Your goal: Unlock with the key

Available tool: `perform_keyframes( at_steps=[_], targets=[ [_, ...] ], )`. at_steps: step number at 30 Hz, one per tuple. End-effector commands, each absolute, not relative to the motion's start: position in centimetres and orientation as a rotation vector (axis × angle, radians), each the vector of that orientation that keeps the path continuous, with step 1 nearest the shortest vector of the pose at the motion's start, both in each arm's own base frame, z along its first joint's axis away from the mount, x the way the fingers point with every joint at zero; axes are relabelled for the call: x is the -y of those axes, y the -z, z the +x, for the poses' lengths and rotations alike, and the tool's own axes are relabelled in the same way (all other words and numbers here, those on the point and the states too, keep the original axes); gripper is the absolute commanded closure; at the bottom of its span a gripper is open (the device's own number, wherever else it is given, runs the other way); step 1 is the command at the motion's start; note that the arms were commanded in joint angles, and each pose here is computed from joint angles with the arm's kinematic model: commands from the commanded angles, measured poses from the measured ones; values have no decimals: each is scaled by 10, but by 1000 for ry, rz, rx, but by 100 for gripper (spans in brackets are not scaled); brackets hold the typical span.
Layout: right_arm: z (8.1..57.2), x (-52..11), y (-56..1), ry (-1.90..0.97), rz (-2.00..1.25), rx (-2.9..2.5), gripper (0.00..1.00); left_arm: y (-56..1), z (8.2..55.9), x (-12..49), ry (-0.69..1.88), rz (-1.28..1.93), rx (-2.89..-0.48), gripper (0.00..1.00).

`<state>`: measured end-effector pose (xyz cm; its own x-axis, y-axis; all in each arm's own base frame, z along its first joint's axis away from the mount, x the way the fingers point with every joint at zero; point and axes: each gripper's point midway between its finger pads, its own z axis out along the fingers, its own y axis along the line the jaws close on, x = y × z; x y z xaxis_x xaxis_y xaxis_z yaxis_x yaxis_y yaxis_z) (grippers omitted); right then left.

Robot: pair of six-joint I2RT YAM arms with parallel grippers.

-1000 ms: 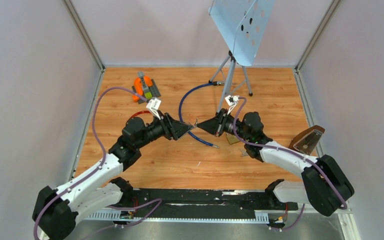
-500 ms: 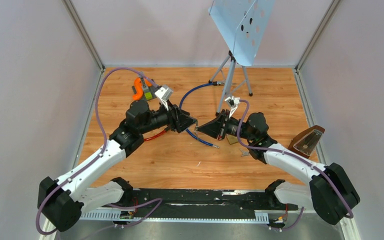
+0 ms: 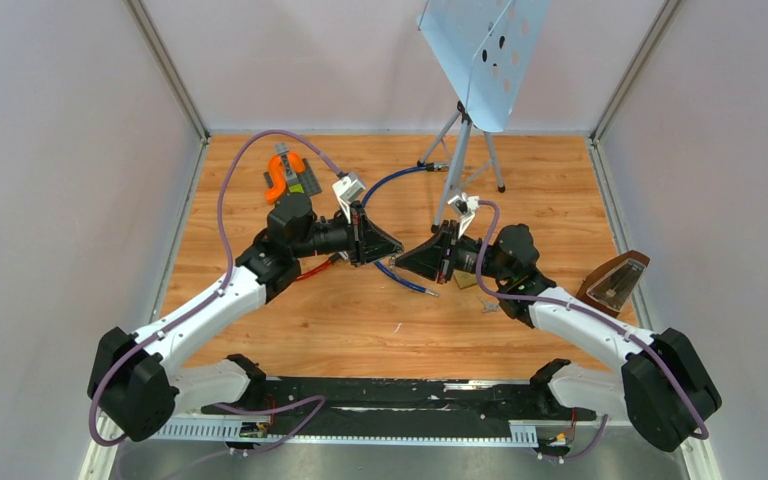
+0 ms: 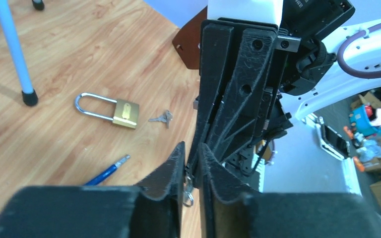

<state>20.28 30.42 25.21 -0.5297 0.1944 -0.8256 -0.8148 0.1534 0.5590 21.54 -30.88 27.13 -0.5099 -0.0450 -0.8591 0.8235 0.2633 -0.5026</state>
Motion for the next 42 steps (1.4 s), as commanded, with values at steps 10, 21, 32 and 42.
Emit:
perform_keyframes(
  at_steps=[10, 21, 32, 42],
  targets=[
    [205, -301, -289, -1480, -597, -1450, 80, -293, 220, 310, 1412, 615, -1662, 100],
    [225, -283, -309, -1487, -301, -1372, 53, -320, 242, 289, 1542, 113, -1488, 100],
    [220, -285, -311, -1573, -269, -1357, 56, -358, 230, 289, 1728, 91, -1243, 100],
    [211, -279, -343, -1561, -309, -1254, 57, -360, 229, 293, 1736, 113, -1214, 100]
  ],
)
